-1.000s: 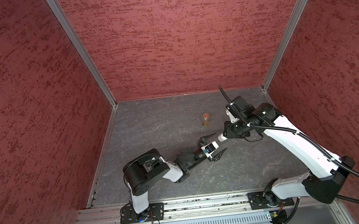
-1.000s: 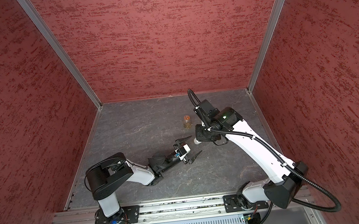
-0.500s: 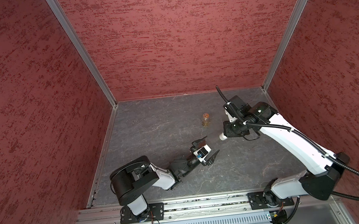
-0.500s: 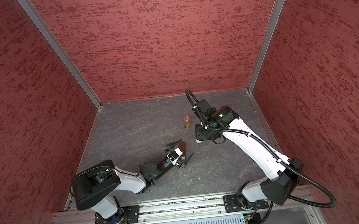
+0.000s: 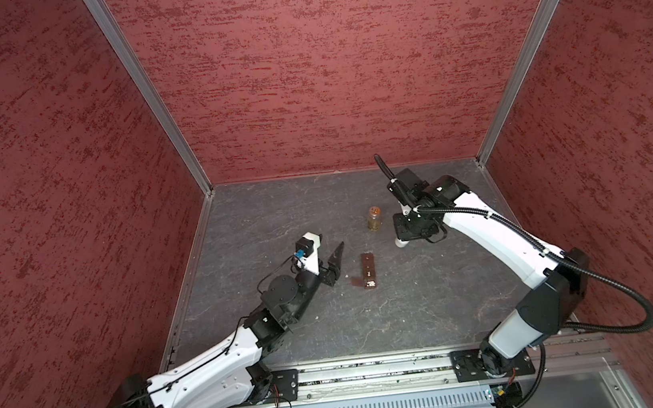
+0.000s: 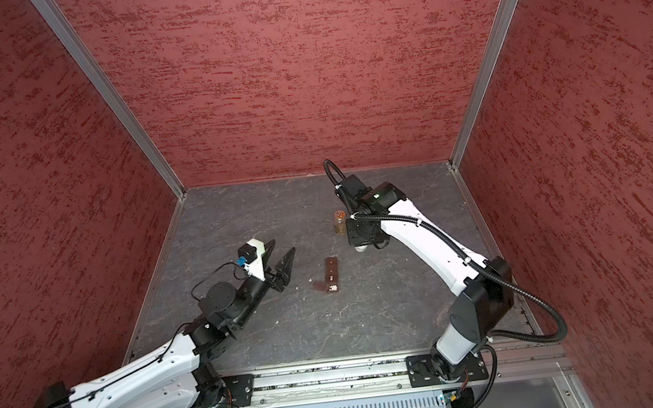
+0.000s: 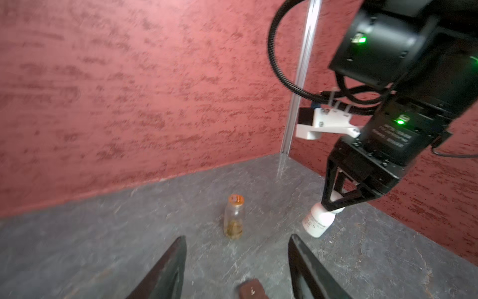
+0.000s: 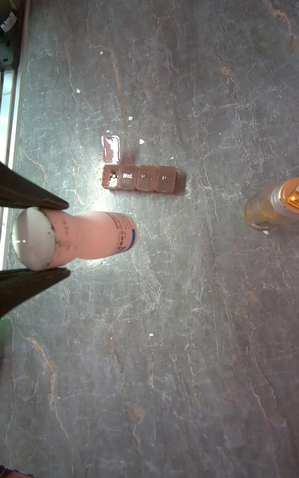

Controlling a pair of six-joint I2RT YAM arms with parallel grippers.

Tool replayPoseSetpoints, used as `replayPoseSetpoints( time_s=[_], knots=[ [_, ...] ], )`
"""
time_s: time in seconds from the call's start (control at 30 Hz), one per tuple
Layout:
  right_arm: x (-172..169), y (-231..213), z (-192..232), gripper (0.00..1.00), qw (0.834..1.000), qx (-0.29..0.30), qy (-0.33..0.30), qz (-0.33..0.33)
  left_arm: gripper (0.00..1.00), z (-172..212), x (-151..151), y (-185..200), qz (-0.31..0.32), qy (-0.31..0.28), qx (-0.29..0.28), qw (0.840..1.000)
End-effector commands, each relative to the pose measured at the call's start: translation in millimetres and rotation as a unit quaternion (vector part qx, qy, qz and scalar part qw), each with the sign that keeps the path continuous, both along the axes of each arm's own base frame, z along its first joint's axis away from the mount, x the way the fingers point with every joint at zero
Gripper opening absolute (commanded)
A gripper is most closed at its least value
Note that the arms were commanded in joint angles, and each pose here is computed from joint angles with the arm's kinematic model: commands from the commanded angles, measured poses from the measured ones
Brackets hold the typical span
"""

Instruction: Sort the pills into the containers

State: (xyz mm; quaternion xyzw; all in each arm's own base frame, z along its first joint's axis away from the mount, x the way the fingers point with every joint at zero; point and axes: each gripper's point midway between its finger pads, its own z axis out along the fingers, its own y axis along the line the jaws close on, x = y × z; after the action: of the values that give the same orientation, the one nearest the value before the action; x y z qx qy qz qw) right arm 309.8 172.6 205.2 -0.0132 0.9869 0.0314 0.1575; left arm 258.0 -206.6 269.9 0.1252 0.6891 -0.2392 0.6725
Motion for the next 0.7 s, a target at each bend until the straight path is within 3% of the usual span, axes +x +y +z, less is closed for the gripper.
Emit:
replayPoseSetpoints(
  time_s=[0.0,0.27,0.67],
  knots=[
    [24,0,5,0.22,0.999,-0.016,-0.032,-0.004,0.62,-51,-2,22,0.020,0.128,0.006,0.992],
    [62,-16,-13,0.23,0.997,-0.063,-0.031,-0.024,0.58,-76,8,54,0.082,0.226,-0.014,0.970],
    [128,-67,-63,0.24,0.993,-0.074,-0.007,-0.089,0.61,-105,14,42,0.063,0.284,0.011,0.957]
  ],
)
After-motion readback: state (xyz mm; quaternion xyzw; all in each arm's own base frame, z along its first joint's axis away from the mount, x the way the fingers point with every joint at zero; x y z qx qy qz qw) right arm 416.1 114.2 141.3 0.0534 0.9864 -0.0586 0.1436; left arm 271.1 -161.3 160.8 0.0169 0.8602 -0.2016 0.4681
